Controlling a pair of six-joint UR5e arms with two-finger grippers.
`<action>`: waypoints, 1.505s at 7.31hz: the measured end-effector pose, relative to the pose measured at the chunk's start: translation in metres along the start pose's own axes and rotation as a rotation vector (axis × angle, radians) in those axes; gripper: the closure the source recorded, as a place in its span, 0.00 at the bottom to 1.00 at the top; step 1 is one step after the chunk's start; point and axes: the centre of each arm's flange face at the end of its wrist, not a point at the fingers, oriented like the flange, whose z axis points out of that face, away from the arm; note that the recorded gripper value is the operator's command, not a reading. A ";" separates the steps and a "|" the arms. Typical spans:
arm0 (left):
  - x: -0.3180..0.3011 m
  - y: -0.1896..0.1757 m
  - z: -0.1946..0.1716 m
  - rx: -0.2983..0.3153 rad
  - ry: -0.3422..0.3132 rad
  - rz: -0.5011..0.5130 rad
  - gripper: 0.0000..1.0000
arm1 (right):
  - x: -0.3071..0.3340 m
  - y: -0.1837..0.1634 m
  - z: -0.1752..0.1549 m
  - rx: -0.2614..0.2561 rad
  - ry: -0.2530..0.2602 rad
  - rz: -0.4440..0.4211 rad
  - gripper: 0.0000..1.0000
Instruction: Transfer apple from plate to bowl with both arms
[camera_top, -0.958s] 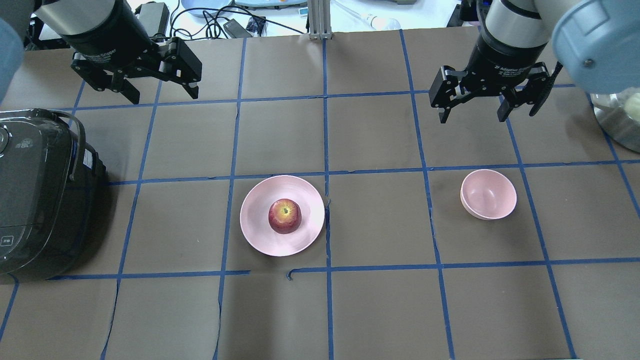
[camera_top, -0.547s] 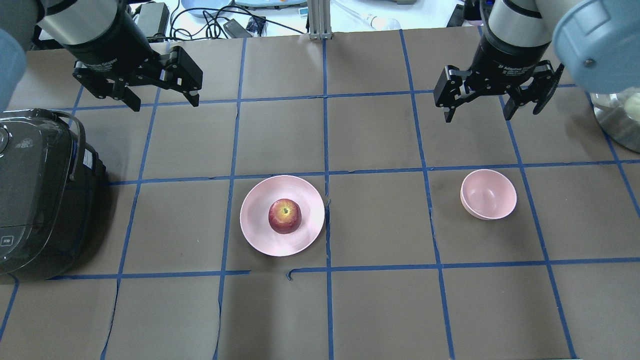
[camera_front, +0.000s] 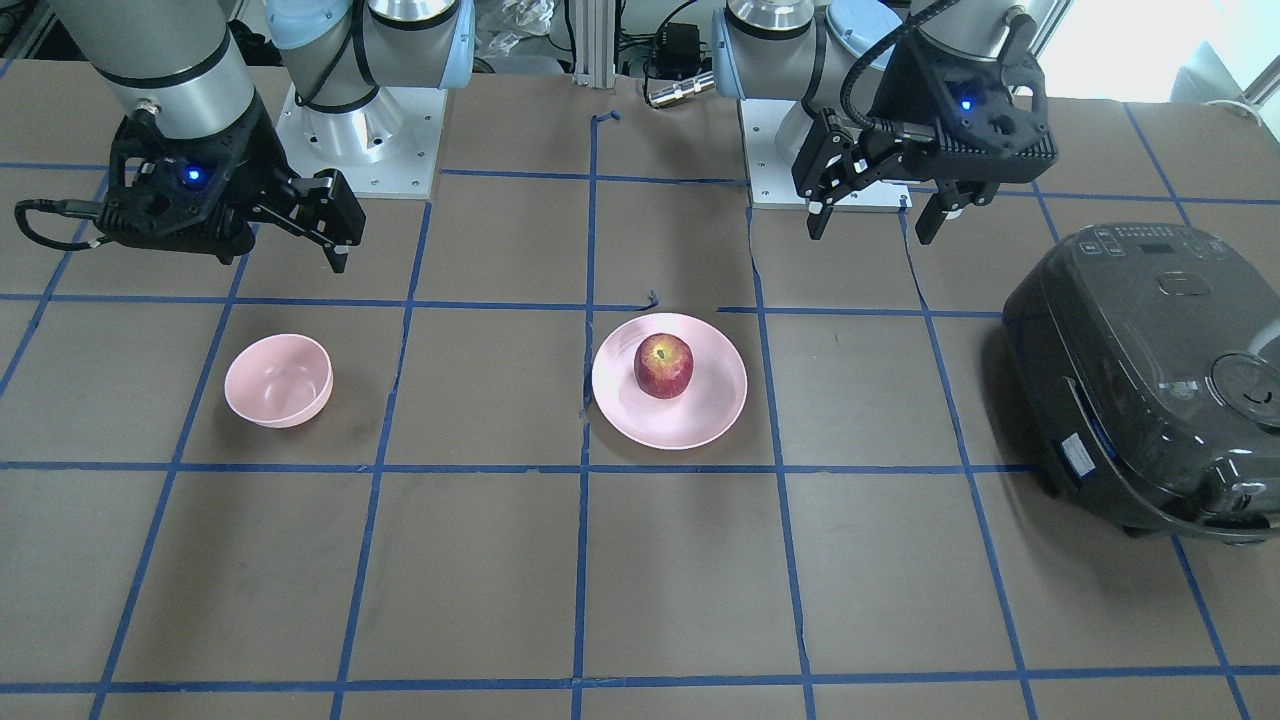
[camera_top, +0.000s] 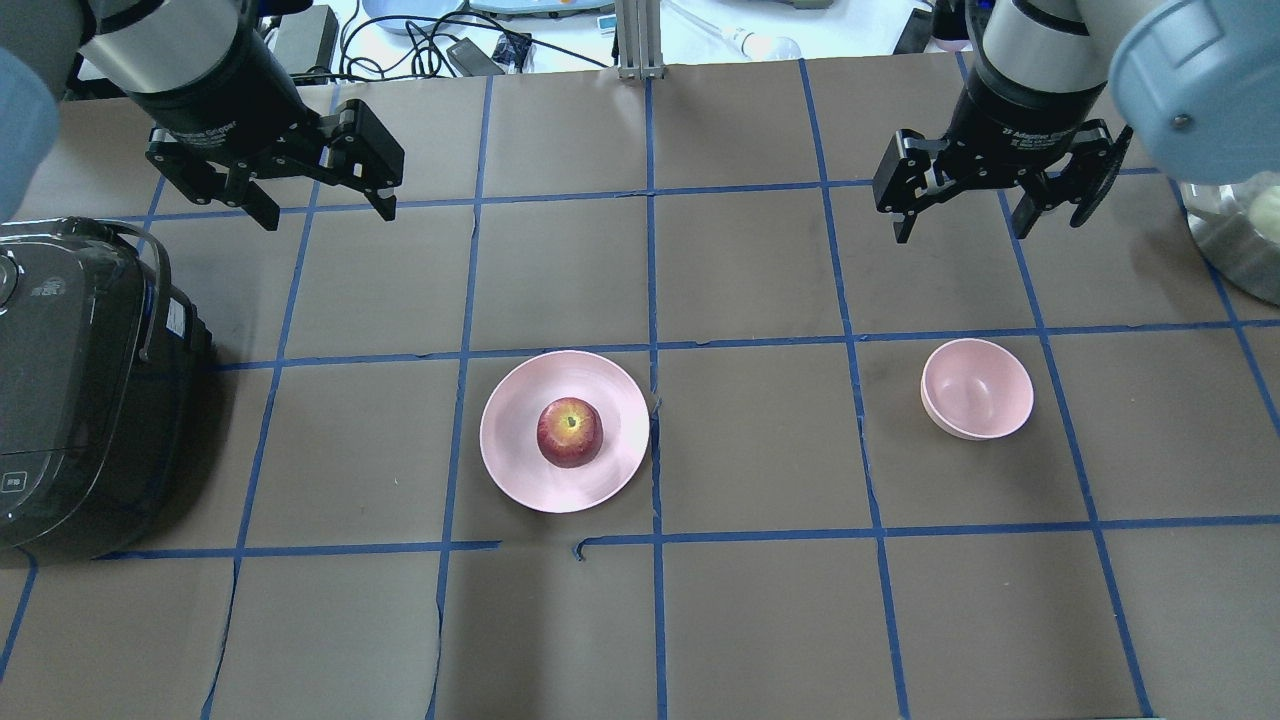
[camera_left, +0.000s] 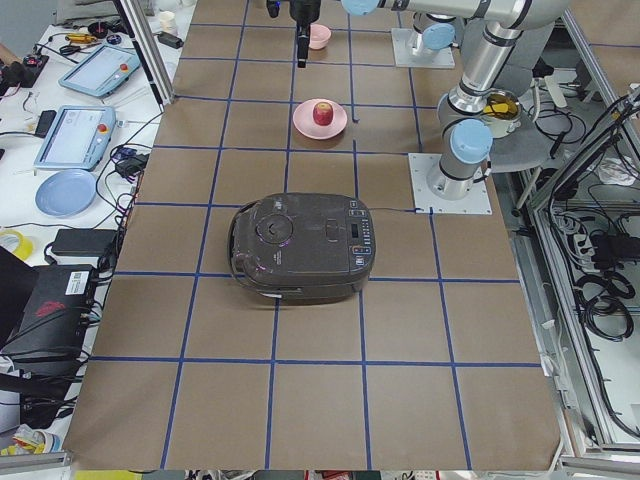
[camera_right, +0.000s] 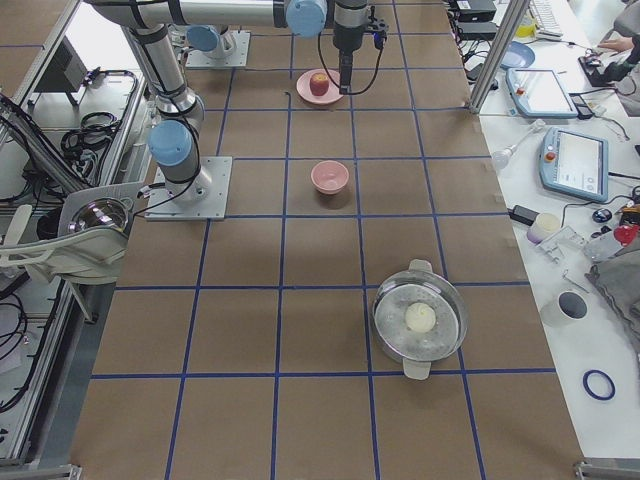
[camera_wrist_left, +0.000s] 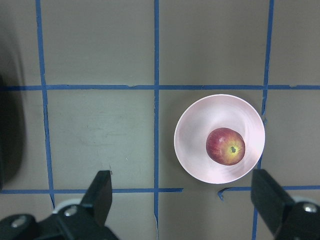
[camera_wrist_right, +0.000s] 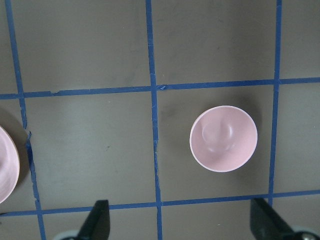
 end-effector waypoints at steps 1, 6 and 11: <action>0.006 -0.008 0.019 -0.034 -0.002 -0.013 0.00 | 0.023 -0.007 0.006 -0.009 -0.004 -0.032 0.00; 0.104 -0.006 0.179 -0.141 -0.042 -0.147 0.00 | 0.150 -0.050 0.148 -0.083 -0.053 -0.092 0.00; 0.137 0.046 0.283 -0.071 -0.120 -0.147 0.00 | 0.151 -0.014 0.278 -0.188 -0.089 -0.091 0.12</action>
